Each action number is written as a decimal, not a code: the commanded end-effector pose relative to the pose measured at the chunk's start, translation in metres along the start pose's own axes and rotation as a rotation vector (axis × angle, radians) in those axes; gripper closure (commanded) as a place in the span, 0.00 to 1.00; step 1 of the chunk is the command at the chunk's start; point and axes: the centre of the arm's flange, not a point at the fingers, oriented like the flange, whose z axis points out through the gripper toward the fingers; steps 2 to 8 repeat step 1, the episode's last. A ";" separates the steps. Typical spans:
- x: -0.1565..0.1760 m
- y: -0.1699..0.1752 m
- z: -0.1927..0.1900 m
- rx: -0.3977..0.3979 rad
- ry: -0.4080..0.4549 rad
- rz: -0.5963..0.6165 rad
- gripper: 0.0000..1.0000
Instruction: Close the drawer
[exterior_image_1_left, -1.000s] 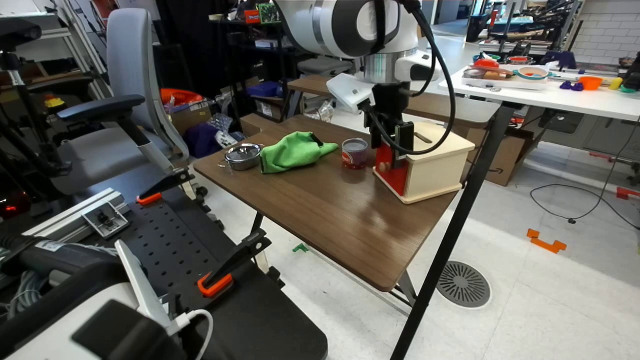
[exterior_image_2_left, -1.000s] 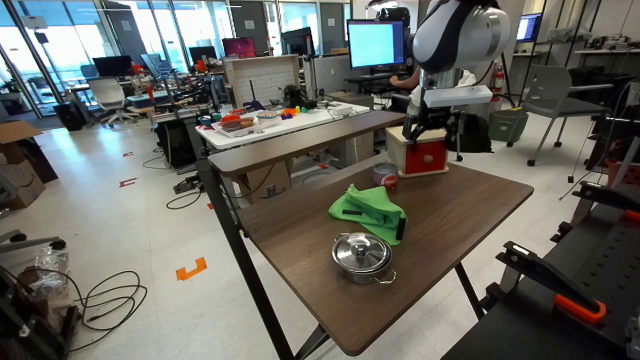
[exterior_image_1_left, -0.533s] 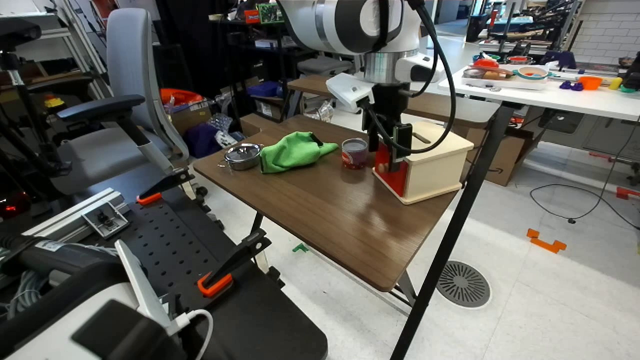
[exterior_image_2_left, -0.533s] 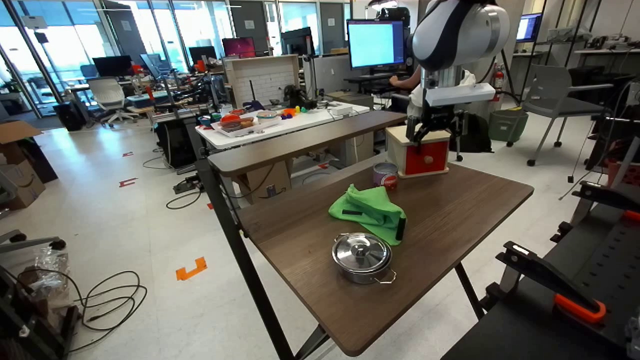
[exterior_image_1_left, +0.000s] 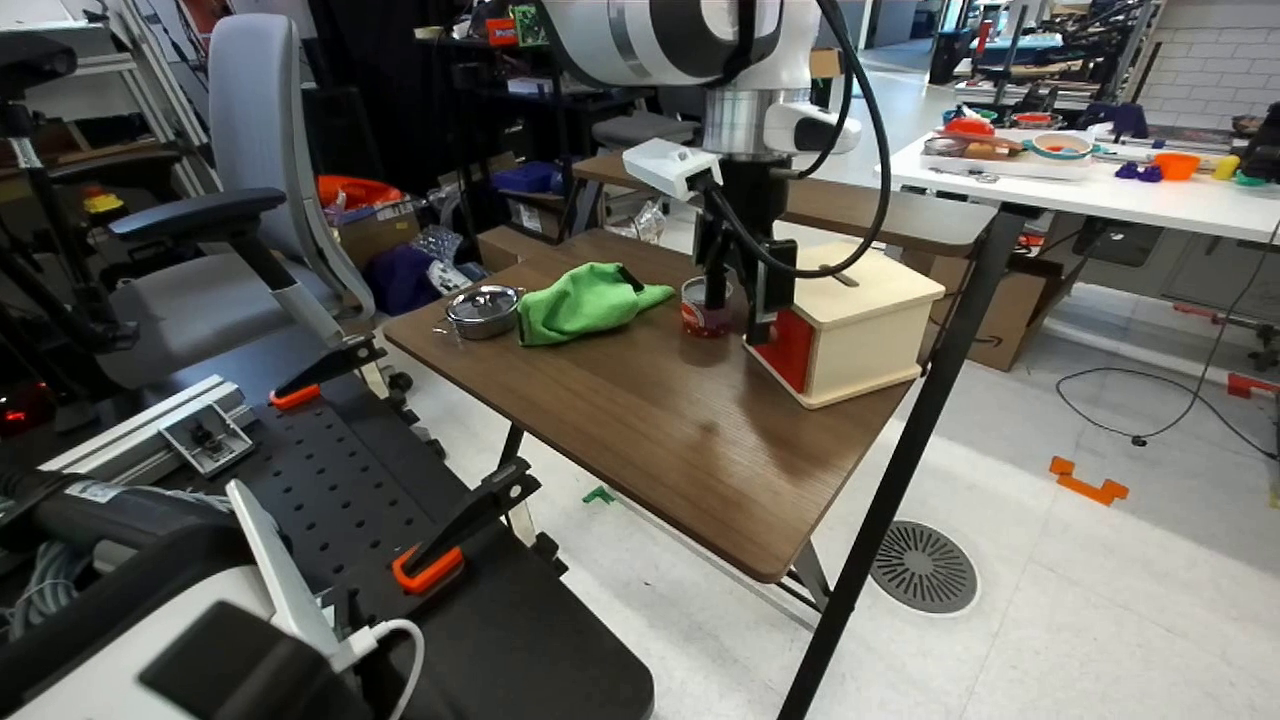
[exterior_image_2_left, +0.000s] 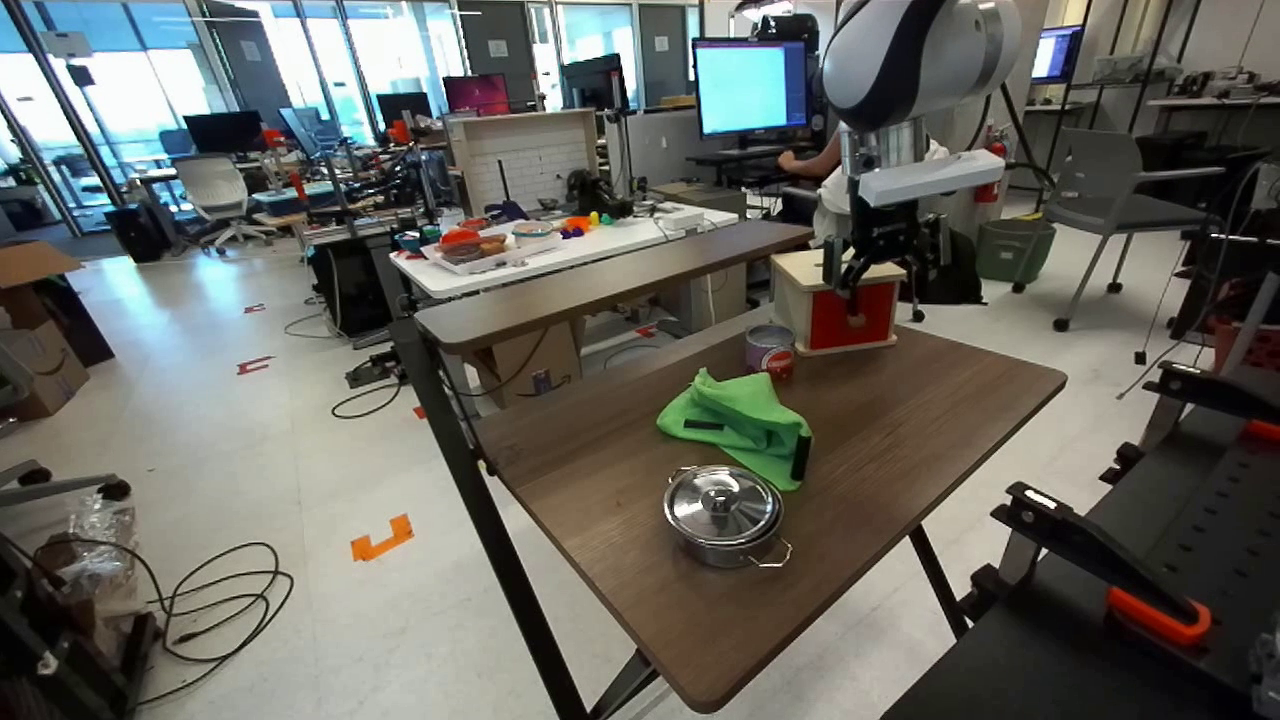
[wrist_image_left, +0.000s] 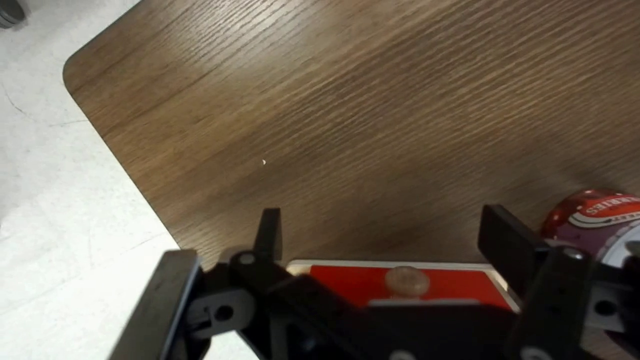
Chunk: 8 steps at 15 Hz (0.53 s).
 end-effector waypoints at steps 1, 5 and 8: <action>0.000 0.001 0.001 0.000 -0.001 0.001 0.00; 0.000 0.001 0.001 0.000 -0.001 0.001 0.00; 0.000 0.001 0.001 0.000 -0.001 0.001 0.00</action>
